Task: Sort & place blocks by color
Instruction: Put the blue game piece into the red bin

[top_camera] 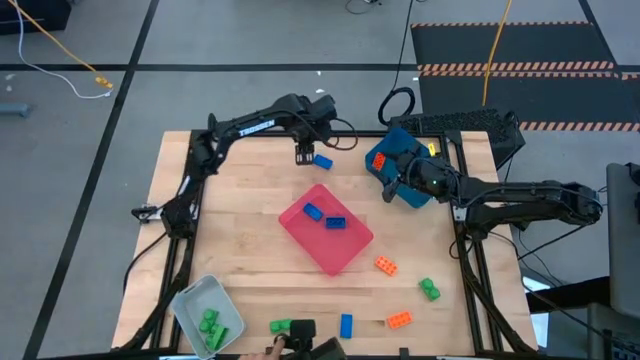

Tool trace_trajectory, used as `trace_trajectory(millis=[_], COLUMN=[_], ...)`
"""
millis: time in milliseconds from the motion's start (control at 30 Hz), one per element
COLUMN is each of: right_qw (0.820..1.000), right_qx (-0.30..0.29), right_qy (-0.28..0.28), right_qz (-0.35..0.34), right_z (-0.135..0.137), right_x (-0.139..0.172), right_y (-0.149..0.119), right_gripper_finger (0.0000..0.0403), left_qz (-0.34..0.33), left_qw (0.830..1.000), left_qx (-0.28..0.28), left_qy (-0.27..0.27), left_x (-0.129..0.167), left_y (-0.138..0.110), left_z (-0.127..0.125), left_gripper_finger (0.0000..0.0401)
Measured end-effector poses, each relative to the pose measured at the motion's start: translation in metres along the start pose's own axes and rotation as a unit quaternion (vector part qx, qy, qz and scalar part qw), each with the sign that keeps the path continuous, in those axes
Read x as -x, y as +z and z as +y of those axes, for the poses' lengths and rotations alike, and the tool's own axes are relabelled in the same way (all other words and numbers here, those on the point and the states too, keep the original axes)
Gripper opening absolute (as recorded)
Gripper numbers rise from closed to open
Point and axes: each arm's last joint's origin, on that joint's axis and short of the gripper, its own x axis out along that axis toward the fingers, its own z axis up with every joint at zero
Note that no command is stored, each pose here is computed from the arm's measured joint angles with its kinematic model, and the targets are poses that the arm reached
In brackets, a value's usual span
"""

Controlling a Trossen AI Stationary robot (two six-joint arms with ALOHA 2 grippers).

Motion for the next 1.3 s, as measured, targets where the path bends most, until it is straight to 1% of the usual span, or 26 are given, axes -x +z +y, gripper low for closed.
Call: trace_trajectory(millis=[67, 167, 233, 333, 467, 567, 633, 767, 867, 1067, 1167, 1300], right_qw=[1.0, 1.0, 0.999, 0.999, 0.998, 0.998, 0.997, 0.997, 0.997, 0.997, 0.997, 0.997], right_qx=[0.001, 0.006, 0.006, 0.01, 0.014, 0.016, 0.016, 0.015, 0.013, 0.01, 0.012, 0.011], right_qy=[0.007, 0.019, 0.028, 0.041, 0.057, 0.066, 0.069, 0.069, 0.069, 0.069, 0.07, 0.07], right_qz=[0.004, 0.015, 0.016, 0.017, 0.016, 0.014, 0.011, -0.001, -0.008, -0.014, -0.01, -0.009], right_z=[0.003, 0.008, 0.011, 0.016, 0.022, 0.026, 0.027, 0.026, 0.025, 0.025, 0.025, 0.025], right_x=[0.001, 0.002, 0.003, 0.005, 0.008, 0.009, 0.01, 0.012, 0.013, 0.015, 0.015, 0.015], right_y=[-0.001, -0.003, -0.003, -0.004, -0.004, -0.004, -0.003, 0.0, 0.002, 0.004, 0.003, 0.003], right_gripper_finger=[0.0286, 0.0286, 0.0286, 0.0286, 0.0286, 0.0286, 0.0286, 0.0286, 0.0286, 0.0286, 0.0286, 0.0286], left_qz=[-0.004, -0.036, -0.057, -0.065, -0.06, -0.066, -0.065, -0.056, -0.059, -0.035, -0.042, -0.061], left_qw=[1.0, 0.999, 0.998, 0.996, 0.996, 0.996, 0.996, 0.996, 0.996, 0.996, 0.996, 0.996], left_qx=[-0.002, -0.017, -0.037, -0.057, -0.045, -0.04, -0.036, -0.037, -0.036, -0.036, -0.039, -0.031], left_qy=[0.003, 0.011, 0.012, -0.007, -0.041, -0.04, -0.049, -0.063, -0.062, -0.077, -0.073, -0.06], left_x=[-0.005, -0.006, -0.007, -0.011, -0.02, -0.022, -0.022, -0.035, -0.042, -0.067, -0.068, -0.068], left_y=[0.003, 0.011, 0.017, 0.021, 0.023, 0.026, 0.026, 0.027, 0.029, 0.029, 0.03, 0.034], left_z=[0.001, 0.0, -0.004, -0.013, -0.021, -0.023, -0.023, -0.026, -0.024, -0.024, -0.024, -0.021], left_gripper_finger=[0.0168, 0.0168, 0.0168, 0.0168, 0.0168, 0.0168, 0.0168, 0.0168, 0.0168, 0.0168, 0.0168, 0.0168])
